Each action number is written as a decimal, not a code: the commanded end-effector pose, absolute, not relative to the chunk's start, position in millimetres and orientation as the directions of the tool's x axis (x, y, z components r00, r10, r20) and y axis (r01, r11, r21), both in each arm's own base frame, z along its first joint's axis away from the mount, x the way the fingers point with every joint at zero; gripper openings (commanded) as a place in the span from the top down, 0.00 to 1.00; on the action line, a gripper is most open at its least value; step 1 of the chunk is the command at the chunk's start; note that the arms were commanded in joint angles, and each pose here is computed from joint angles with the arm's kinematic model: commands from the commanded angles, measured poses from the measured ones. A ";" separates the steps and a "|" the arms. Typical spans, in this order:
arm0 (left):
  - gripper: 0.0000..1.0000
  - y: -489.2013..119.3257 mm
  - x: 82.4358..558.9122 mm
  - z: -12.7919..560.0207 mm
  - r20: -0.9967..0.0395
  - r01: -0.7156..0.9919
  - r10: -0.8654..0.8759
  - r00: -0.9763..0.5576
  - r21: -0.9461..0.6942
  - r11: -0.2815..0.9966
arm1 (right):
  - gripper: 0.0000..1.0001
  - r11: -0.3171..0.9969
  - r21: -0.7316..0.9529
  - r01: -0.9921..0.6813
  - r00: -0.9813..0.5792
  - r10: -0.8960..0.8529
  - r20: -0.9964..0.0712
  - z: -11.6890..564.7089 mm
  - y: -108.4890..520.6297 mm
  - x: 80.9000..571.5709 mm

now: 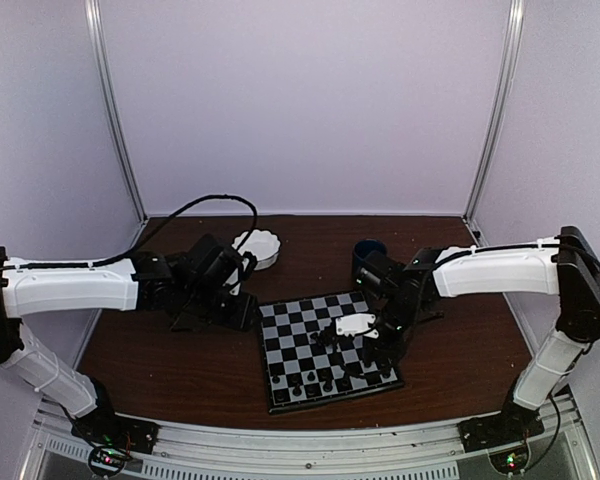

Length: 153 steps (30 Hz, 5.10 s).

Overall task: Set up the chess pieces on the board
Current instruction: Place the pawn at b7, then pick up the knight from the chessboard, then pass from the right arm to the left

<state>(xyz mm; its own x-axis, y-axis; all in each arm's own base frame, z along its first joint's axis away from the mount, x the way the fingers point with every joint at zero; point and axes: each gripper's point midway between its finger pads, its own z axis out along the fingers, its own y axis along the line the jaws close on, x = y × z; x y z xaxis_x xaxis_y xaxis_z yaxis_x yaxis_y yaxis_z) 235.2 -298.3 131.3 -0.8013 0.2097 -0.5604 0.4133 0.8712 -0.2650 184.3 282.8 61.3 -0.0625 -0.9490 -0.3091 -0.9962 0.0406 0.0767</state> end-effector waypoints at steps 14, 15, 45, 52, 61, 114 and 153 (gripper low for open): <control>0.61 -300.0 238.7 143.2 -0.590 0.420 0.196 -0.783 -0.270 0.866 | 0.95 0.046 0.069 -0.997 -0.063 -0.959 -0.277 47.7 280.7 188.2; 0.61 -299.5 238.6 142.3 -0.589 0.419 0.196 -0.784 -0.269 0.867 | 0.95 0.046 0.069 -0.997 -0.063 -0.959 -0.278 48.0 280.5 188.0; 0.61 -300.8 238.7 138.9 -0.581 0.412 0.191 -0.791 -0.275 0.869 | 0.70 0.073 -0.020 -0.997 -0.058 -0.907 -0.418 106.2 300.5 209.6; 0.61 -308.8 240.3 138.4 -0.575 0.414 0.185 -0.797 -0.296 0.861 | 0.71 0.117 -0.041 -0.992 -0.086 -0.888 -0.452 97.0 325.6 233.3; 0.61 -306.3 240.1 138.4 -0.577 0.409 0.182 -0.796 -0.290 0.865 | 0.67 0.132 -0.037 -0.991 -0.103 -0.892 -0.440 82.6 346.6 247.9; 0.58 -408.8 216.3 163.6 -0.539 0.503 0.046 -0.841 -0.747 0.435 | 0.99 0.114 0.017 -0.993 -0.105 -0.840 -0.533 142.0 328.7 218.6; 0.88 -475.9 196.9 172.0 -0.416 0.423 0.073 -0.906 -0.891 0.168 | 0.91 0.087 0.007 -0.996 -0.075 -0.801 -0.594 162.9 320.8 202.2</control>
<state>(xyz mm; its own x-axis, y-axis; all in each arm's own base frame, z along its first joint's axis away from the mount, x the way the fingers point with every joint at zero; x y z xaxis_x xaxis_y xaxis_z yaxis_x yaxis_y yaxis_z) 197.6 -468.0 159.7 -0.9195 0.0763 -0.3857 0.3927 0.2237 -0.8920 204.1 319.2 153.4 -0.0931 -0.8170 -0.5691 -0.9948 0.0999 0.0193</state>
